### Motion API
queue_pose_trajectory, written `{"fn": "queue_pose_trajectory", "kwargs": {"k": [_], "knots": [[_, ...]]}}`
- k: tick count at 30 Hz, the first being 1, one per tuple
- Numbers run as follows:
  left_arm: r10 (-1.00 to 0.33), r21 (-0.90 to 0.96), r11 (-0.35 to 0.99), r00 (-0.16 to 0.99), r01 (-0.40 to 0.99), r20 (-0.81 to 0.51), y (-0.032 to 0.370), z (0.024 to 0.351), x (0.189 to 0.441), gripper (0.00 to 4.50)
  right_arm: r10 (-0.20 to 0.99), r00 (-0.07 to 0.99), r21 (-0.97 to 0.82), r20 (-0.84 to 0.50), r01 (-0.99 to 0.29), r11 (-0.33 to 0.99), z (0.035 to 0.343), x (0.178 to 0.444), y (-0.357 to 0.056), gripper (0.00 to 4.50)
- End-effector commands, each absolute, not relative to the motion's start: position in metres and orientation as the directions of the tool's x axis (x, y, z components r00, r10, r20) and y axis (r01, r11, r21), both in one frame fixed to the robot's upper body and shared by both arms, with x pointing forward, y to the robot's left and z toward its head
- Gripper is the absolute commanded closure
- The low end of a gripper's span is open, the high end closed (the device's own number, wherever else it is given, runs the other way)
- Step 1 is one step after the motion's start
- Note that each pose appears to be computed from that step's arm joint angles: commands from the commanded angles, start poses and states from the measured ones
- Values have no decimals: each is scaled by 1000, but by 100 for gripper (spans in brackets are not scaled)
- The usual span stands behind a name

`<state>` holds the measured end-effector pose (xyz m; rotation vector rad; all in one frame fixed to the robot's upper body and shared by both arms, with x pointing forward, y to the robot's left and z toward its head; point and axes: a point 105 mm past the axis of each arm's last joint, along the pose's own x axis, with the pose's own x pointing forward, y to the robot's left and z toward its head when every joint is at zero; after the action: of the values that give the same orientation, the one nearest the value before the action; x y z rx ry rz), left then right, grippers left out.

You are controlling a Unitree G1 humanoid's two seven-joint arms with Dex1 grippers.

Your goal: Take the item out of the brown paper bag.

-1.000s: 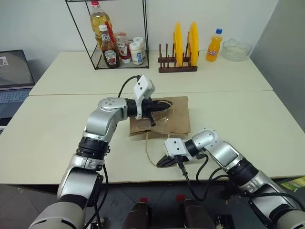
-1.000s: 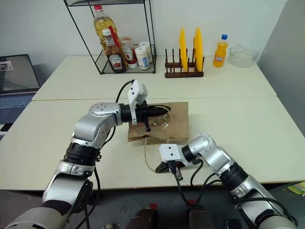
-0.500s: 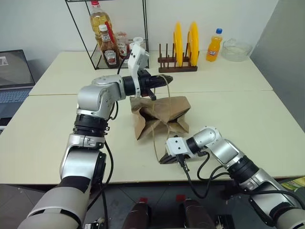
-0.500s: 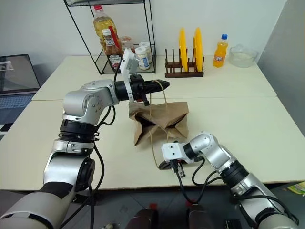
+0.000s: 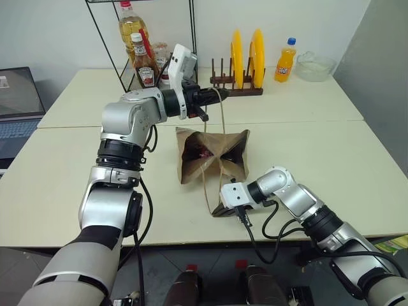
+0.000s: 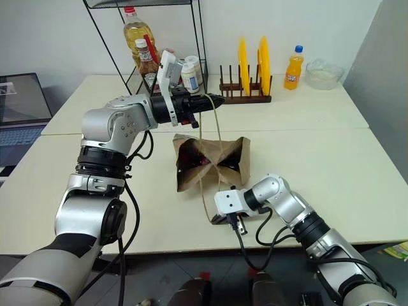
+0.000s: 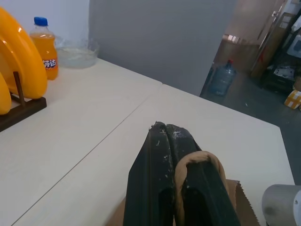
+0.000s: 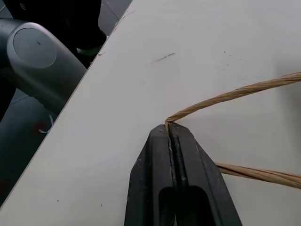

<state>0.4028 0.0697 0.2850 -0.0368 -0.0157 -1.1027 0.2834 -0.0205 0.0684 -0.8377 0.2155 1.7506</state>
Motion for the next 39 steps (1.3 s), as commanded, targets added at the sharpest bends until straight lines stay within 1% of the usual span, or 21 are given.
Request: {"fn": "queue_pose_trajectory", "kwargs": {"k": [1,5,11,13,15,18,19,21,24,28,29,31,34,36,39], "knots": [[-883,111,460,441,881,162,76,337,396,450,677,-203,-124,-707,-907,-402,33,268,-30,447],[-877,115,470,449,875,170,77,337,399,450,667,-208,-119,-715,-905,-409,31,267,-32,447],[-866,115,485,458,867,201,80,348,404,450,658,-192,-126,-728,-906,-404,31,272,-37,447],[-863,105,488,461,866,207,80,350,405,450,688,-186,-138,-701,-912,-387,37,272,-34,447],[-872,105,472,446,875,200,77,348,403,450,727,-203,-133,-656,-917,-375,49,266,-32,447],[-880,110,458,433,882,194,74,347,401,450,765,-224,-105,-604,-929,-355,65,259,-31,387],[-881,109,457,432,883,194,74,347,401,450,784,-213,-105,-583,-937,-333,73,260,-31,356],[-881,107,456,431,884,195,75,347,401,450,813,-190,-98,-550,-952,-289,88,262,-32,291],[-889,107,441,418,891,189,74,346,399,450,835,-159,-108,-527,-962,-252,110,257,-41,174],[-910,98,392,371,915,184,69,347,392,450,879,-112,-80,-464,-983,-167,145,240,-56,27],[-916,91,378,358,921,181,68,348,390,450,886,-111,-57,-450,-987,-153,150,235,-58,4],[-929,87,344,326,935,173,66,347,384,450,899,-100,-20,-425,-993,-120,160,226,-62,4],[-942,89,310,294,947,160,64,345,378,450,922,-35,-1,-386,-999,-38,176,222,-67,4],[-945,88,304,288,949,156,65,345,376,450,934,52,-21,-354,-999,48,188,230,-69,4],[-947,88,295,280,951,157,66,348,375,450,939,218,-94,-266,-975,200,212,255,-70,4]]}}
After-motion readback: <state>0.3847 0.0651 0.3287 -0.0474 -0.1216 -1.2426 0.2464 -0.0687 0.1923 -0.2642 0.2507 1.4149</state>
